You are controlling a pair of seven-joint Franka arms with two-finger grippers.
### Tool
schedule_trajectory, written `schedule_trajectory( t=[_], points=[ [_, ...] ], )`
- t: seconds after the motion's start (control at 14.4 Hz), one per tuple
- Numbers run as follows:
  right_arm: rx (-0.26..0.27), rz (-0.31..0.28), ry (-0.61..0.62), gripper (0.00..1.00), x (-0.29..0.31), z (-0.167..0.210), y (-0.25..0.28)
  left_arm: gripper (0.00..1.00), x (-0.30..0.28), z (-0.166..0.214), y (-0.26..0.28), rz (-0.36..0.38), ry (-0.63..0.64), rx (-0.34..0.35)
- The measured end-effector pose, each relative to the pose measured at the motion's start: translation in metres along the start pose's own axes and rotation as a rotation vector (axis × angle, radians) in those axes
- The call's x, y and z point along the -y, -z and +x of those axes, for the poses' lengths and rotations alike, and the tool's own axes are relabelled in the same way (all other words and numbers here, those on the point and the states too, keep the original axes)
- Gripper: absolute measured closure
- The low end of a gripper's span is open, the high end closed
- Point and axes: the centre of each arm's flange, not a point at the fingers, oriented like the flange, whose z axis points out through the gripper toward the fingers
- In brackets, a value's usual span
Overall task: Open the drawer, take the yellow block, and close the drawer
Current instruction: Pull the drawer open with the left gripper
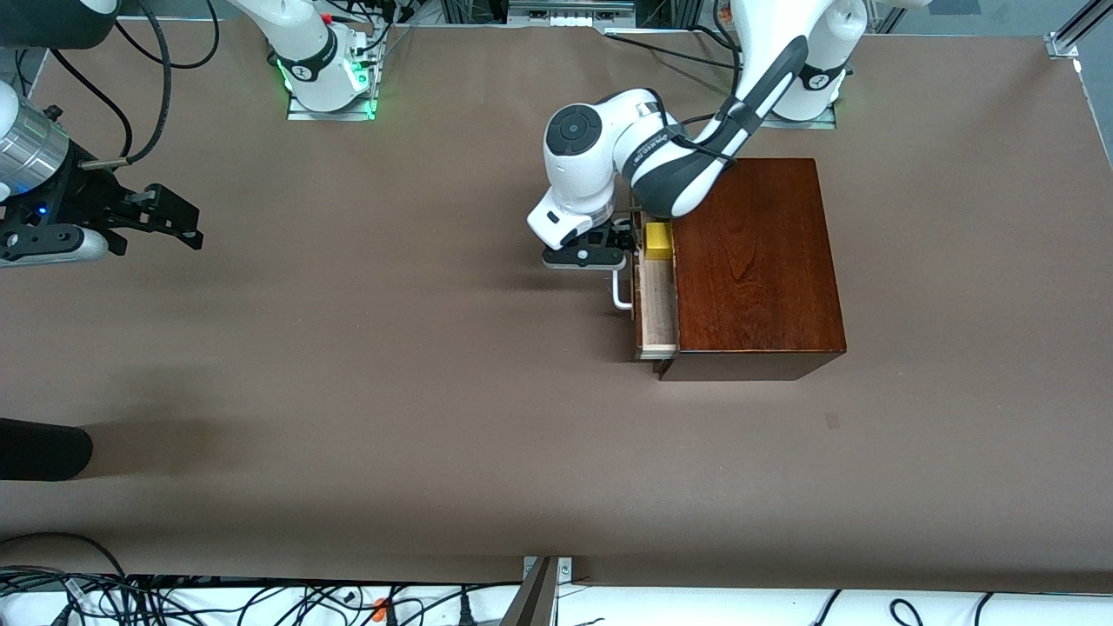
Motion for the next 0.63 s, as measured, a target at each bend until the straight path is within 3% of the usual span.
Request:
schedule_trajectory(
  t=[0.63],
  points=[
    [0.000, 0.000, -0.002, 0.00, -0.001, 0.000, 0.000, 0.00, -0.013, 0.001, 0.001, -0.010, 0.009, -0.002]
  ],
)
